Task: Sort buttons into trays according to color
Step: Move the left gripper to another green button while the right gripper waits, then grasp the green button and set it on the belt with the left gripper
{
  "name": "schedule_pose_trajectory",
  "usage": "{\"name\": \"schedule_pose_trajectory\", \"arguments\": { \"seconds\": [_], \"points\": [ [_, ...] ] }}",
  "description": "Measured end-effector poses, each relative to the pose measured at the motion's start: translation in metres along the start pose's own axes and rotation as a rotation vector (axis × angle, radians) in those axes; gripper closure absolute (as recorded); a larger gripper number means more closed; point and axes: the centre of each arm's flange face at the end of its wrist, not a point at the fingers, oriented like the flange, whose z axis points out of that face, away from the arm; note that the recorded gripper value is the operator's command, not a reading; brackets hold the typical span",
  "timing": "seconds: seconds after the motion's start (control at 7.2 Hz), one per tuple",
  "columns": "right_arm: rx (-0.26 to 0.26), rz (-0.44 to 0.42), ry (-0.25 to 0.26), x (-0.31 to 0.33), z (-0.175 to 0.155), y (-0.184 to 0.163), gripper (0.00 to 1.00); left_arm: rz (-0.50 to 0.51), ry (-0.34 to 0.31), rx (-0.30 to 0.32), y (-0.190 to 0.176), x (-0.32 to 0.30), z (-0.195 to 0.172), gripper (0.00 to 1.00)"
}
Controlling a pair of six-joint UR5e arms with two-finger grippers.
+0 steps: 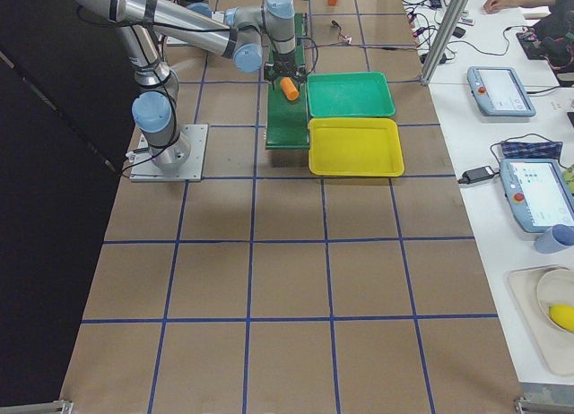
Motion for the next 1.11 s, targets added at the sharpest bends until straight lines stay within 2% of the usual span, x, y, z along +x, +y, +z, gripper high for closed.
{"name": "schedule_pose_trajectory", "arguments": {
  "seconds": [0.28,0.56,0.83,0.97,1.11],
  "points": [
    [-0.011,0.001,-0.030,-0.013,0.018,0.003,0.02,0.015,0.007,0.005,0.012,-0.091,0.031,0.00],
    [-0.004,-0.038,0.004,-0.009,0.017,0.007,0.03,0.065,-0.003,0.027,0.011,-0.144,0.068,0.00],
    [0.003,-0.080,0.017,-0.002,0.016,0.016,0.01,0.086,0.011,0.024,0.009,-0.168,0.103,0.00],
    [0.003,-0.082,0.018,0.000,0.016,0.020,0.01,0.087,0.017,0.023,0.007,-0.174,0.116,0.22],
    [0.002,-0.081,0.019,0.001,0.016,0.021,0.00,0.098,0.013,0.026,0.005,-0.178,0.126,0.64]
  ]
}}
